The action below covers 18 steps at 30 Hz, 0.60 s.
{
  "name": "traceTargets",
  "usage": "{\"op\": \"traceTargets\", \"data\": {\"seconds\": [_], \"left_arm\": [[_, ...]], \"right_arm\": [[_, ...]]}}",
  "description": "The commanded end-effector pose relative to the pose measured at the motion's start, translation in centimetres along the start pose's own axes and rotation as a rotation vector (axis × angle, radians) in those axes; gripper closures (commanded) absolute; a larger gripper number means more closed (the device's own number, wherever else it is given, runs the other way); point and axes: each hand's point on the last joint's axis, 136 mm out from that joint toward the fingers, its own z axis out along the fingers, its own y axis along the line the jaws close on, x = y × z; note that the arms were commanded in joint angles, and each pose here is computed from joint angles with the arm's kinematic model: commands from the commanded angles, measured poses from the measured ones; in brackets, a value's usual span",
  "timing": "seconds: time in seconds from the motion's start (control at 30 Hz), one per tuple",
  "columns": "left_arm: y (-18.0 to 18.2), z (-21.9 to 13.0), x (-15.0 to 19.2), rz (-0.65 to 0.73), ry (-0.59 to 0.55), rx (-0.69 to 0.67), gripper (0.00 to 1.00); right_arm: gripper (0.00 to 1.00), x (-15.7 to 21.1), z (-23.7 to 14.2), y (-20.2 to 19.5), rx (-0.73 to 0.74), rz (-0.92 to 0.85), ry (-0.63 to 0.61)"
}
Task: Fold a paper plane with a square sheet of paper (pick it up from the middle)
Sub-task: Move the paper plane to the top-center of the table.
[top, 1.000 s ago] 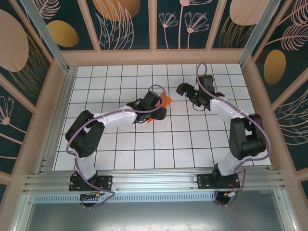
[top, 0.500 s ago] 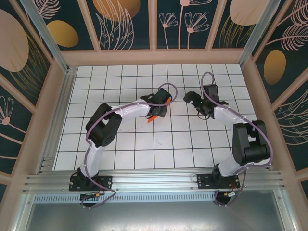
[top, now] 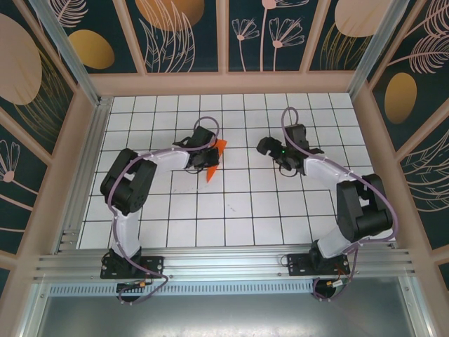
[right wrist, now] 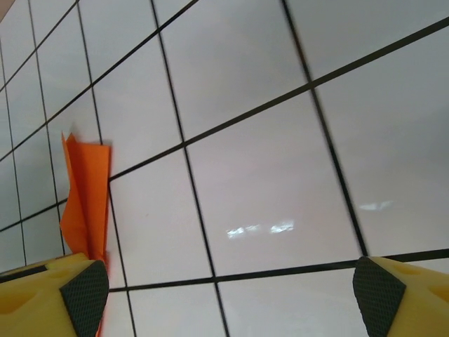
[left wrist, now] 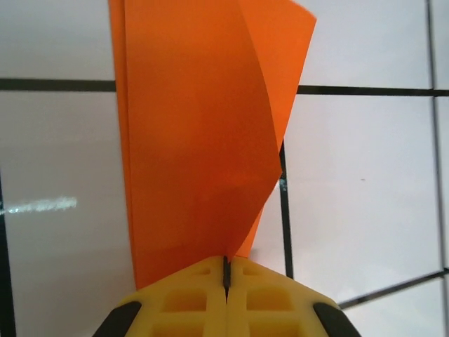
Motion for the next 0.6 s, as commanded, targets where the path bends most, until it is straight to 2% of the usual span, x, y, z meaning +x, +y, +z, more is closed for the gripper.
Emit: {"op": "traceTargets", "data": {"seconds": [0.0, 0.07, 0.2, 0.33, 0.47, 0.57], "left_arm": [[-4.3, -2.7, -2.1, -0.126, -0.074, 0.28, 0.95], [-4.5, -3.7, -2.5, -0.141, -0.107, 0.328, 0.93], [-4.0, -5.5, -3.2, -0.142, -0.181, 0.332, 0.91], [-2.7, -5.5, -2.3, -0.193, -0.177, 0.366, 0.87], [-1.8, -5.0, -1.6, -0.257, -0.166, 0.417, 0.89], [-0.4, -4.6, -1.1, -0.299, -0.166, 0.398, 0.91]], "right_arm": [[0.09, 0.7, 0.9, 2.8, -0.037, -0.043, 0.018], [0.09, 1.6, 1.6, 3.7, -0.049, -0.051, 0.044], [0.11, 2.6, 2.6, 4.7, -0.057, -0.052, 0.077], [0.13, 3.2, 3.2, 5.8, -0.077, -0.071, 0.098], [0.26, 4.1, 3.8, 6.8, -0.082, -0.106, 0.124], [0.34, 4.8, 4.2, 7.7, -0.091, -0.141, 0.143]]}}
